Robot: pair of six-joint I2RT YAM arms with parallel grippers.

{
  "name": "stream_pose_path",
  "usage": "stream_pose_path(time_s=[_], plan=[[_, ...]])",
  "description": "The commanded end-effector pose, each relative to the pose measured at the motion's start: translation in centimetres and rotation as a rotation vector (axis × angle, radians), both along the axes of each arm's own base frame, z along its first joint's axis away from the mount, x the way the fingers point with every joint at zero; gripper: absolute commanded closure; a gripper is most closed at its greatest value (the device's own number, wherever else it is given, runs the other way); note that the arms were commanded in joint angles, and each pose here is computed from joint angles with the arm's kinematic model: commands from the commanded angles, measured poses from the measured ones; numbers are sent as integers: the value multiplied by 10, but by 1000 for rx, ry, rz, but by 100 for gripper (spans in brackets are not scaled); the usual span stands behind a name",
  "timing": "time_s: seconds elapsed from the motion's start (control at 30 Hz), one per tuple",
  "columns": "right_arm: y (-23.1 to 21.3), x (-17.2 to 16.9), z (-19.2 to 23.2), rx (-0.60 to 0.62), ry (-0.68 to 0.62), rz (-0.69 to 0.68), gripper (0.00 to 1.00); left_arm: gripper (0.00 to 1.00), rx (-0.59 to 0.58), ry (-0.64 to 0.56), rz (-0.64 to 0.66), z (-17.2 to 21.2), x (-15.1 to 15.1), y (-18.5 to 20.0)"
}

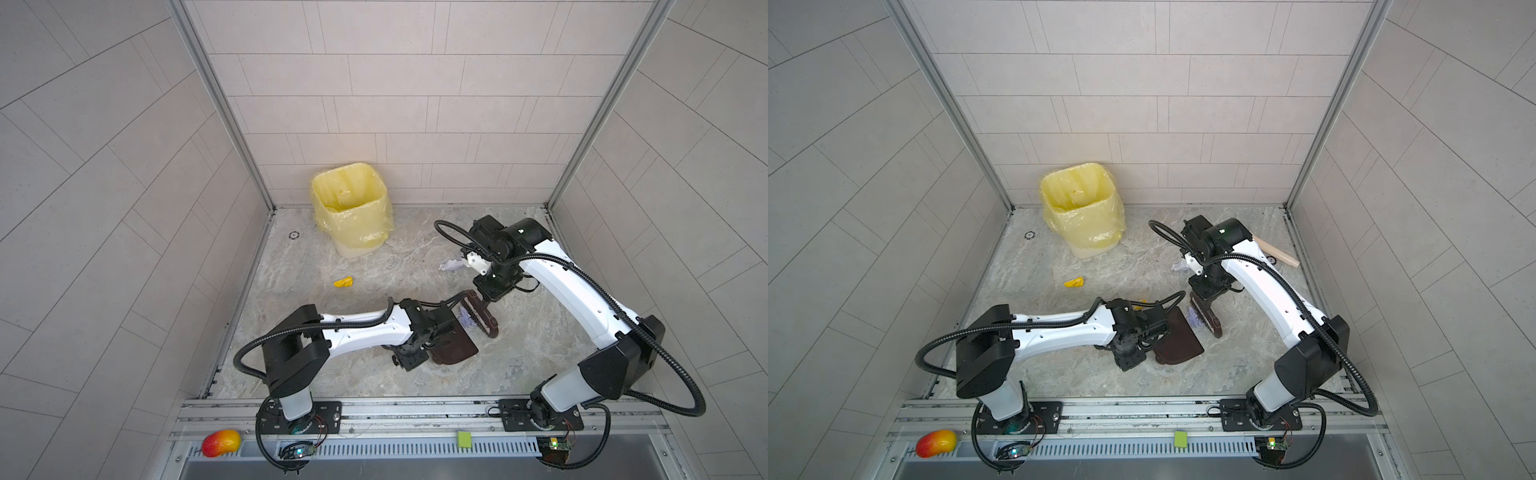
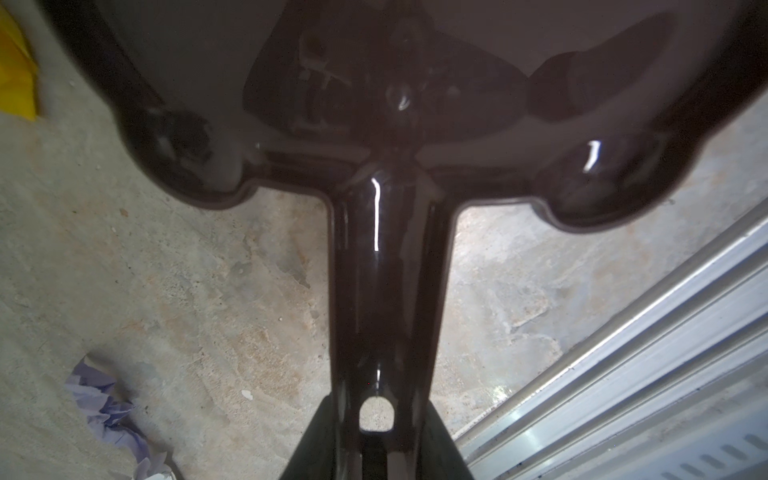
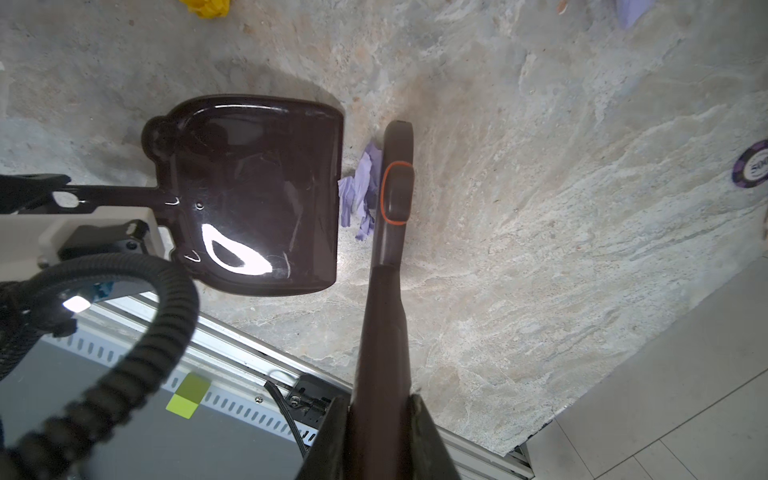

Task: Sweep away the paper scraps from the table
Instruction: 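Sweep the purple and white scrap into the dustpan with the right gripper's brush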

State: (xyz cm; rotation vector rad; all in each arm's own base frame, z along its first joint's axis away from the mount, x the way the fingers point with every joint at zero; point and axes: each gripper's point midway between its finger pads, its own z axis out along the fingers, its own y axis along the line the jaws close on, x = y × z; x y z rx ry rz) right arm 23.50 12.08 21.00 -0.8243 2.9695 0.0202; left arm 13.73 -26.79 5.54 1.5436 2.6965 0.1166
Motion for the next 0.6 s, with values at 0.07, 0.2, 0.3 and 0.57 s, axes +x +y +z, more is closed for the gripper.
stream_pose_path(time_s=[0.07,0.2,0.3,0.57], plan=[[18,-32,11,123,72,56,100,100,-2,8,7,0,3,-3],[34,-47,20,215,86,77,100,100,-6,5,13,0,3,-3],[45,-58,26,276,102,90,100,100,-7,8,22,-1,2,-3],[17,-55,30,177,15,27,100,100,-15,6,30,-1,2,-3]])
